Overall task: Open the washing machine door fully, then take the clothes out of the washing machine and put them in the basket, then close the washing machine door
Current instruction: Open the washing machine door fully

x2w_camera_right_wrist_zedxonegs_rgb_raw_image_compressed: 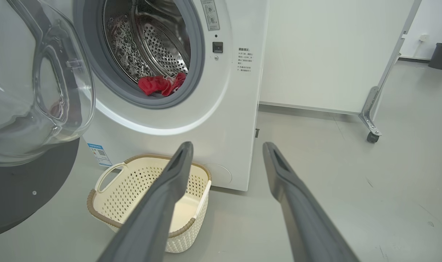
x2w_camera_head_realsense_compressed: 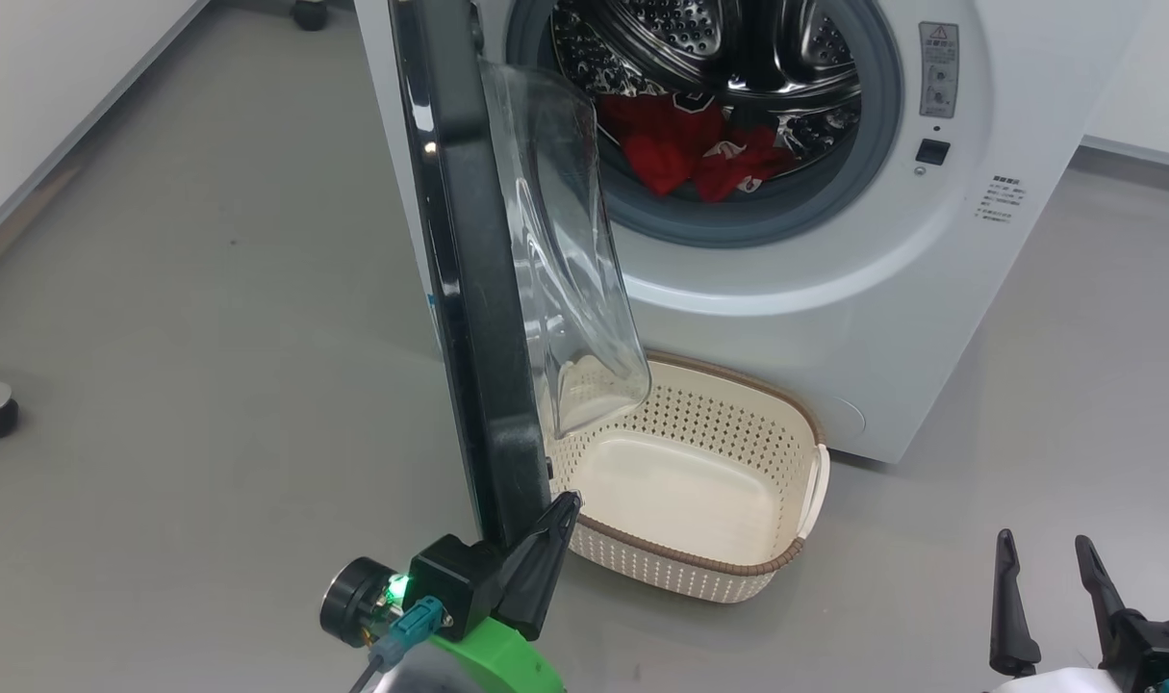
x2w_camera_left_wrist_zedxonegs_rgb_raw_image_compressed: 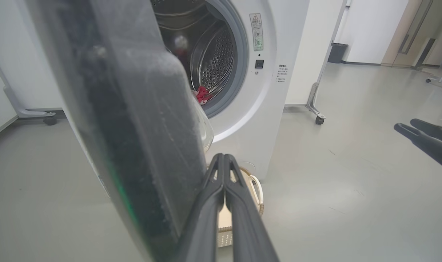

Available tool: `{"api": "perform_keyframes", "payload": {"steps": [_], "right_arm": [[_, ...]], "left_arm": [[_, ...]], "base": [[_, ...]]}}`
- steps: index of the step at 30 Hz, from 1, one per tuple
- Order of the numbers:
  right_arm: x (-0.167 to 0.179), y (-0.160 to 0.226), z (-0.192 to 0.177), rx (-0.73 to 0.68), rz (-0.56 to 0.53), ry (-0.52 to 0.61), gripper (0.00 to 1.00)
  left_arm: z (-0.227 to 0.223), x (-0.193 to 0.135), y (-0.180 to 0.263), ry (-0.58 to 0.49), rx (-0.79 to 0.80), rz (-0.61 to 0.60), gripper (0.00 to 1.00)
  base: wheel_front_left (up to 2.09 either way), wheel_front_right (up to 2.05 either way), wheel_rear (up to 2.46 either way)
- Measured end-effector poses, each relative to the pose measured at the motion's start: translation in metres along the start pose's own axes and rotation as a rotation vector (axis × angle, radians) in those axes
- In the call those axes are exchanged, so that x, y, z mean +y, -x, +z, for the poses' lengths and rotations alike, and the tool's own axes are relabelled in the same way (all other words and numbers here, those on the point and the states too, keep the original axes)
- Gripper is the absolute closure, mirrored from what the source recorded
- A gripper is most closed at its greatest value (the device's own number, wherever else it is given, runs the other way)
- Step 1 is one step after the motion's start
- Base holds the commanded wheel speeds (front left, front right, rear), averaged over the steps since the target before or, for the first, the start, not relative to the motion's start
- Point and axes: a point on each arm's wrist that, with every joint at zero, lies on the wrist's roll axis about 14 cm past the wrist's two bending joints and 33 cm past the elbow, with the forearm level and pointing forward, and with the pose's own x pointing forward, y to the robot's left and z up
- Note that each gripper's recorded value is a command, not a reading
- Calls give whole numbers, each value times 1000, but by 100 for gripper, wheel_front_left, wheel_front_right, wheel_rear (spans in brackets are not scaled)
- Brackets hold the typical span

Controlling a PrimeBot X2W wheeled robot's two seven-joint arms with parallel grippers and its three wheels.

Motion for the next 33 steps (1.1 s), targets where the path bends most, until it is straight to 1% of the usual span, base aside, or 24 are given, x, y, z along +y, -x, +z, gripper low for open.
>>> {"api": "perform_keyframes", "payload": {"steps": [15,20,24,33], "right_arm": [[24,-14,-1,5,79,12,0],[33,-18,-2,8,106,18,0],[40,-19,-4,16,130,15,0],[41,-19,-6,19,133,20,0]], "left_arm": [[6,23,14,-1,-28,97,100],[6,36,21,-3,-34,152,100],[2,52,29,4,-30,218,100],[0,76,38,0,-22,299,100]], "base": [[0,0,0],[0,0,0],[0,0,0],[0,0,0]]}}
